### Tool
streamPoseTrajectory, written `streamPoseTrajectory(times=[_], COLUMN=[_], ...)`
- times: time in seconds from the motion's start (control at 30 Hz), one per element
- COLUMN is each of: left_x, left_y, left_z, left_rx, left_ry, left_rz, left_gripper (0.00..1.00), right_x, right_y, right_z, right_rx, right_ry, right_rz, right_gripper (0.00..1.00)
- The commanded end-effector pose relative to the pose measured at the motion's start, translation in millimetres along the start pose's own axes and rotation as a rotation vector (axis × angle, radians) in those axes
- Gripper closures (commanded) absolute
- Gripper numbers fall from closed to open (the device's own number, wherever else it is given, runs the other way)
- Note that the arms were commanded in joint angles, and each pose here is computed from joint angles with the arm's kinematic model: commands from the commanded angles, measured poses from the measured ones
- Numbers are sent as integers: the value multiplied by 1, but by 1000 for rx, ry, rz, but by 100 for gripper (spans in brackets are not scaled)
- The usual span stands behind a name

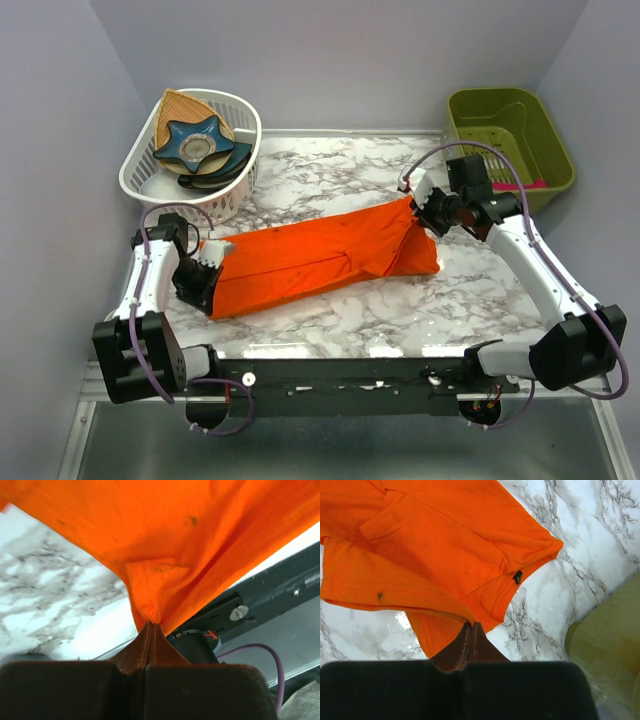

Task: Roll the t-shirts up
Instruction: Fold the T-shirt at the center of the board.

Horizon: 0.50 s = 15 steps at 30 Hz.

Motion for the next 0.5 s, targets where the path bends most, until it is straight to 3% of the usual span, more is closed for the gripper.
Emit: streamPoseTrajectory(times=[0.0, 0.47], left_x=[-25, -49], left_y=[3, -1], left_z=[21, 47], left_rx=[-83, -174], left_ry=[68, 132], left_rz=[-60, -67], left_gripper=[100, 100], right_x=[-16, -21], right_y=[-8, -50], right_z=[-16, -42], right_rx=[30, 25], right_ry=[28, 19], right_rz=[-25, 49], right_gripper=[100, 99])
Point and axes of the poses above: each gripper's point midway between its finger pads, its own y axis back along the fingers, its own z axis along the line the jaws close on, x = y × z, the point moved 8 cm from there along y, back along the fingers, and after that the axes turned 3 degrees about -y, right-handed, at the moved point
